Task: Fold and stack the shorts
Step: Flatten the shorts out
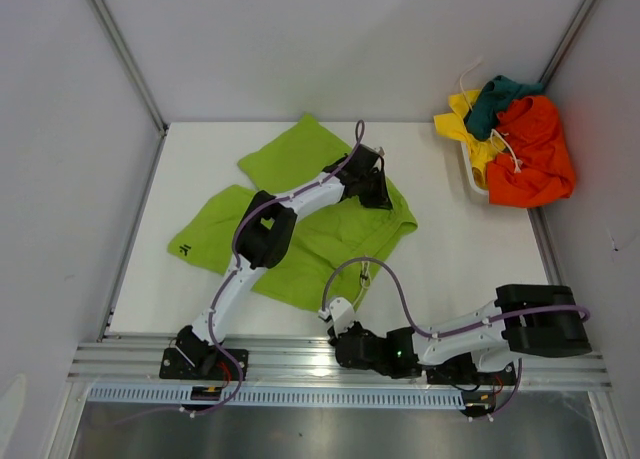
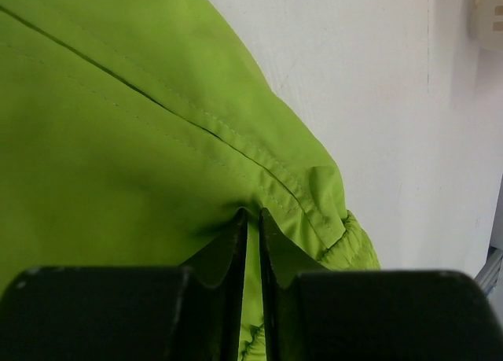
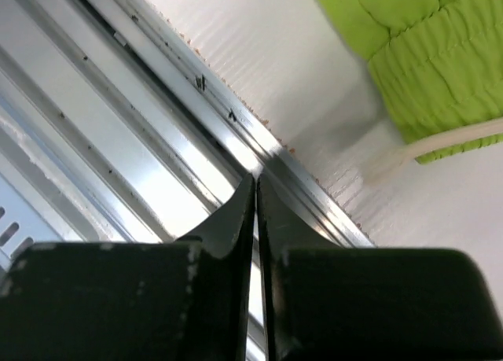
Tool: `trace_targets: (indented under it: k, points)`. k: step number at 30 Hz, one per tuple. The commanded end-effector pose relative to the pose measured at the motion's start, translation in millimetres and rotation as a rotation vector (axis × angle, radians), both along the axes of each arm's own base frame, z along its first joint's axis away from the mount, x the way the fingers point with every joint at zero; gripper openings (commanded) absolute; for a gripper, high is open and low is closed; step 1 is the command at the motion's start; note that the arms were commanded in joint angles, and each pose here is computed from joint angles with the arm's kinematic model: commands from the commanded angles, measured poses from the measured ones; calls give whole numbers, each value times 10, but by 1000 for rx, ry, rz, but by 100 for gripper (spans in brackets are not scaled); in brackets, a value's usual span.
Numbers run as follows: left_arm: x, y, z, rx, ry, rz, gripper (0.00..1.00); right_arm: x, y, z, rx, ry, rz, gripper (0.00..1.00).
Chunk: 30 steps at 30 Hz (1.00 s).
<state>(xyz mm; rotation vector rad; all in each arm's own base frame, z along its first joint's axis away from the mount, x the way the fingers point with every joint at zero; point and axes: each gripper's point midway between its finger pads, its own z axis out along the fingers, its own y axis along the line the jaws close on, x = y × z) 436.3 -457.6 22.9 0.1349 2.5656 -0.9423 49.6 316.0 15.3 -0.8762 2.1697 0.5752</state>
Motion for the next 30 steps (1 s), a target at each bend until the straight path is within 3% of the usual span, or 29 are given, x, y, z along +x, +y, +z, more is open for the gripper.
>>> trace_targets:
  k: [1,4,9,11,12,13,15,17,18,20,23,29,30]
  points:
    - [87,112,-185,56,5,45,14,-62,-26,-49,-25,19,-17,5]
    - [149,167,-131,54,-2,58,14,7,-63,4,-15,14,-49,6]
    - [287,290,-18,41,-13,91,18,119,-79,269,100,55,-99,24]
    - [355,346,63,25,-20,106,33,228,-101,437,184,94,-144,38]
    - [373,346,112,12,-24,110,47,232,-100,493,216,129,-150,42]
    - [396,357,155,-1,-29,111,55,257,-125,520,242,158,-169,51]
    - [433,364,326,-21,-52,115,71,334,-121,686,337,228,-217,57]
    - [497,371,551,-44,-94,114,77,399,-147,745,375,262,-269,63]
    - [535,397,602,-42,-104,122,86,409,-145,774,387,272,-279,65]
    - [647,400,827,-61,-137,132,93,500,-163,760,406,301,-326,69]
    - [831,518,1021,-76,-151,170,99,575,-138,712,435,390,-366,71]
    - [980,983,1498,-110,-219,238,99,610,-29,665,473,468,-467,77]
    - [981,1058,1581,-105,-227,239,99,591,-18,649,484,488,-497,83]
